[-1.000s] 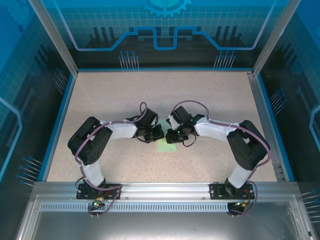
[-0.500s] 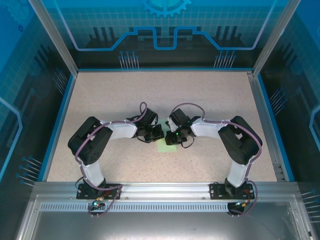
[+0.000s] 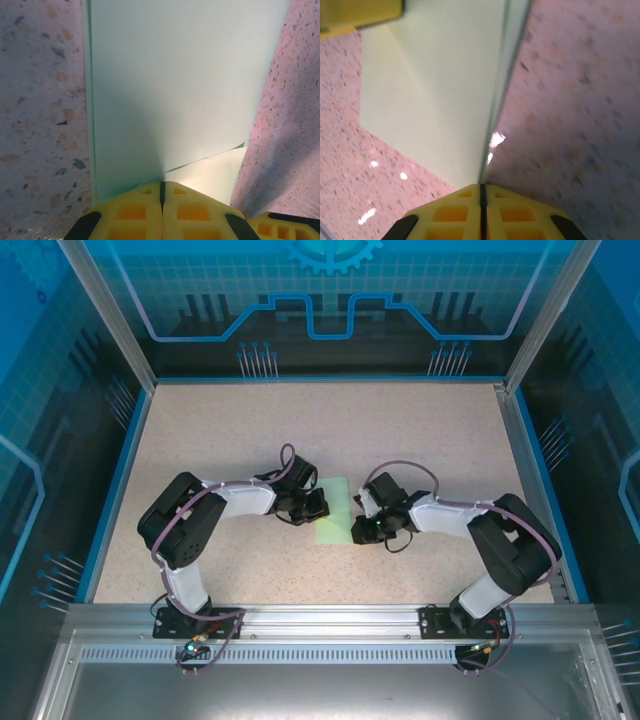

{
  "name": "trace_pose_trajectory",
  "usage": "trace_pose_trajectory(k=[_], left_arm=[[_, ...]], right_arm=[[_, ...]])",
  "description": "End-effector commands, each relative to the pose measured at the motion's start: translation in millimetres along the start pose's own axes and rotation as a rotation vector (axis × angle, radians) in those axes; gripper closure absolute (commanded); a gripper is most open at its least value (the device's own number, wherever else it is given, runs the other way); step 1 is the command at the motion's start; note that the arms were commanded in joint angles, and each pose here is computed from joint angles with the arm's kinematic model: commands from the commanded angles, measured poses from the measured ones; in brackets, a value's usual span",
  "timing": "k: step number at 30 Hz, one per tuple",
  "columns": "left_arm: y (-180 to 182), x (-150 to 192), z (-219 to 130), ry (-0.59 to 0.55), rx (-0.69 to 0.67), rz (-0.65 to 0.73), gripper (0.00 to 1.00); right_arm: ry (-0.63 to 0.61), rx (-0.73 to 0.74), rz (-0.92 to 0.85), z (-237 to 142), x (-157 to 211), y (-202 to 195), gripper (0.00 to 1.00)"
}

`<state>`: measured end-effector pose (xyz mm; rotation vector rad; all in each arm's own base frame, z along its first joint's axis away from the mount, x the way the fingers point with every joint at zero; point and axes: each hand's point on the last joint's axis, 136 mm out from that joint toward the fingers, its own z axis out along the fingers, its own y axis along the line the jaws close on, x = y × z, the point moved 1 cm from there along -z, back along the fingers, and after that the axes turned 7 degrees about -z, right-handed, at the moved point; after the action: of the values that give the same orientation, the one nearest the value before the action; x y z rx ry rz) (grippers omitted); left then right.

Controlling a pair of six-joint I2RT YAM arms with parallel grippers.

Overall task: Fold a paper plane with a square sheet of paper (pick it up from the middle)
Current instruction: Fold the triangle a second time at the center of the table.

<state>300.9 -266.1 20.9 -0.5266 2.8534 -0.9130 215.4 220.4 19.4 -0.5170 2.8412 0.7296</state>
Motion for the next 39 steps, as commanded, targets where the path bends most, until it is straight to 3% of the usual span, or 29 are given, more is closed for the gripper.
trace_pose_trajectory(k=[1,4,10,14,20,27,39], left_arm=[[32,4,11,0.018,-0.131,-0.023,0.94],[5,-1,2,0.017,-0.05,0.005,0.91],[-46,-7,-25,-0.004,0.107,0.034,0.76],[-41,-6,-36,-0.034,0.112,0.01,0.67],[-16,-5,-37,-0.053,0.104,-0.066,0.64],[-13,-1,-33,-0.027,0.115,-0.077,0.64],[-23,1,-25,0.022,0.153,-0.045,0.65]], right_arm=[[0.061,0.059,0.066,-14,26,-17,0.91],[-0.039,0.068,0.07,-34,3,-14,0.89],[-0.145,0.06,0.079,-50,-43,-10,0.74],[-0.146,-0.012,0.06,-40,-66,3,0.63],[-0.14,-0.12,0.027,-26,-90,17,0.59],[-0.088,-0.135,0.034,-5,-94,11,0.63],[-0.08,-0.072,0.072,3,-91,-6,0.84]])
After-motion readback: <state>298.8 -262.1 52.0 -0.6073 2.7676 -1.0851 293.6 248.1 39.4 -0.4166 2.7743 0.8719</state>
